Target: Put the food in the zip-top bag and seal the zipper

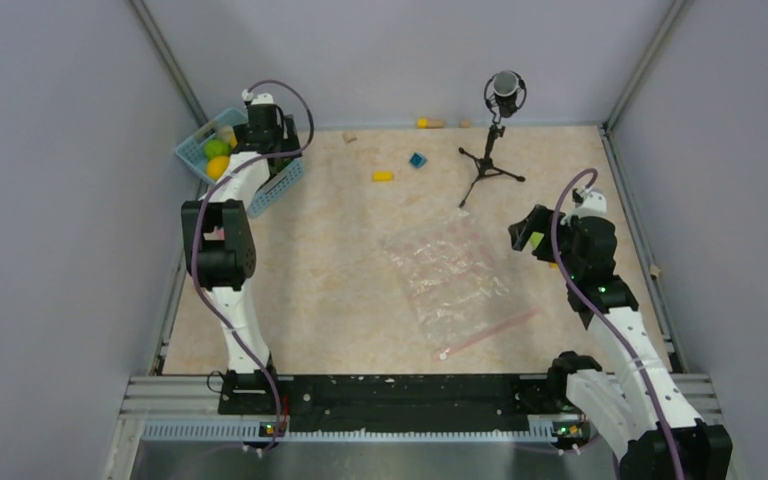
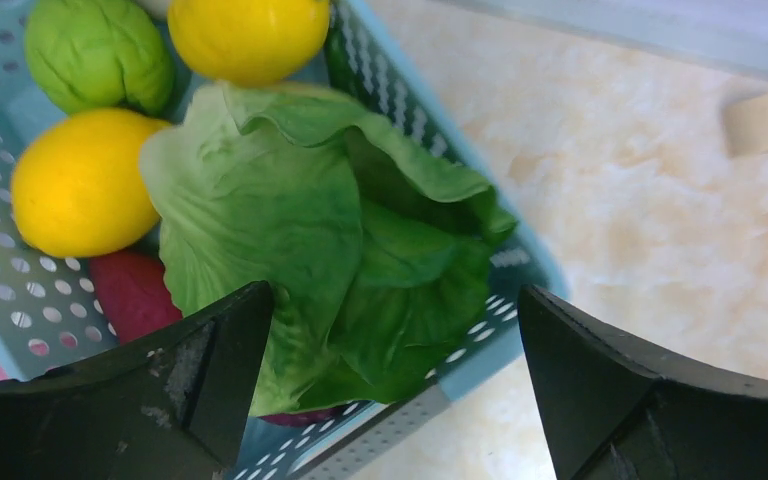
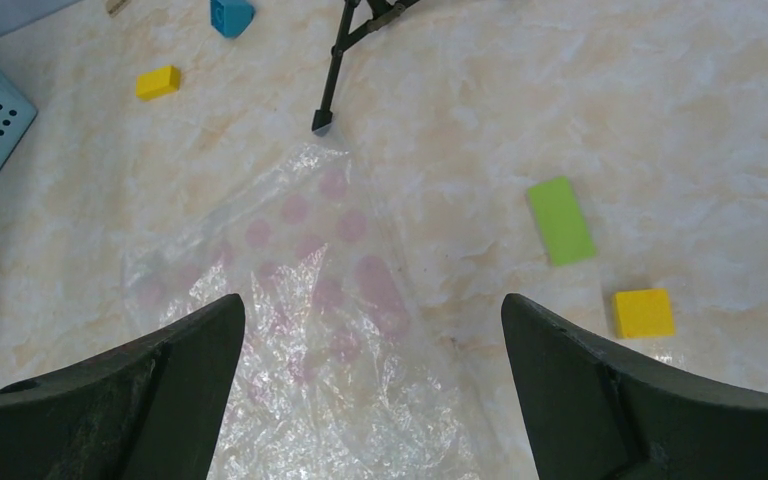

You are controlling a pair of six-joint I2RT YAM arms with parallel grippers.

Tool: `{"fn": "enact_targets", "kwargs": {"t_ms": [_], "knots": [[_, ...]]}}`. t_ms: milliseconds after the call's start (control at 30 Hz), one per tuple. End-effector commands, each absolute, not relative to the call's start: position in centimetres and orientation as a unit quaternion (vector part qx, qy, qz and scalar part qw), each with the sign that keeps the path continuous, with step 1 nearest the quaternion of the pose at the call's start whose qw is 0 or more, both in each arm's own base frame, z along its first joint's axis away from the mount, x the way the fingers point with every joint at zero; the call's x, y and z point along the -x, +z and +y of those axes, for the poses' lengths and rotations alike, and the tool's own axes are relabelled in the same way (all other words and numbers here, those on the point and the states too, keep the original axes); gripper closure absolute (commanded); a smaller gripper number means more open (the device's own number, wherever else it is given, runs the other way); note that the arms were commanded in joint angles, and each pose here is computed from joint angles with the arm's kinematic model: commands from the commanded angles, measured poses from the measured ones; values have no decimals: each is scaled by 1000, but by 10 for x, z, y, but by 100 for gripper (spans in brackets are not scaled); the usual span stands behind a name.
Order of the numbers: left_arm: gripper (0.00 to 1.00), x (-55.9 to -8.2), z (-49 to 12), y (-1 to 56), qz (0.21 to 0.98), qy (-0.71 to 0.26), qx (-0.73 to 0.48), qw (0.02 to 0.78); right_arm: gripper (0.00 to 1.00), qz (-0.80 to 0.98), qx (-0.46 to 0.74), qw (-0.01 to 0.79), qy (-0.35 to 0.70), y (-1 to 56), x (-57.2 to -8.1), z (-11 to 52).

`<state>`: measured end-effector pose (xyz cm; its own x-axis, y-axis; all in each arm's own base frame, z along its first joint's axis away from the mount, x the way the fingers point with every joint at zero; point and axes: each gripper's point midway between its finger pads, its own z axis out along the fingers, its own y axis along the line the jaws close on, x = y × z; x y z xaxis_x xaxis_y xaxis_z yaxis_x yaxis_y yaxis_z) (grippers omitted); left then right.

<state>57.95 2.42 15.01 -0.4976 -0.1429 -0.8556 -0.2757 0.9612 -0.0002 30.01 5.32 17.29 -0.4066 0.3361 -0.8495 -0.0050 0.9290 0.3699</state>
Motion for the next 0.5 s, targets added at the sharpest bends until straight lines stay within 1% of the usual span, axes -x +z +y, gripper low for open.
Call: {"fn": "enact_targets", "kwargs": {"t_ms": [0, 267, 333, 467], "knots": [[2, -568, 34, 126, 890, 54, 114, 437, 1, 800, -84, 570, 170, 208, -308, 56], [2, -536, 16, 95, 913, -5, 134, 385, 1, 796, -88, 576, 166, 210, -307, 53], [2, -525, 4, 88, 922, -36, 134, 361, 1, 794, -89, 578, 164, 211, -306, 53], [7, -500, -31, 81, 927, -128, 133, 326, 1, 791, -91, 582, 164, 213, -304, 52]]}}
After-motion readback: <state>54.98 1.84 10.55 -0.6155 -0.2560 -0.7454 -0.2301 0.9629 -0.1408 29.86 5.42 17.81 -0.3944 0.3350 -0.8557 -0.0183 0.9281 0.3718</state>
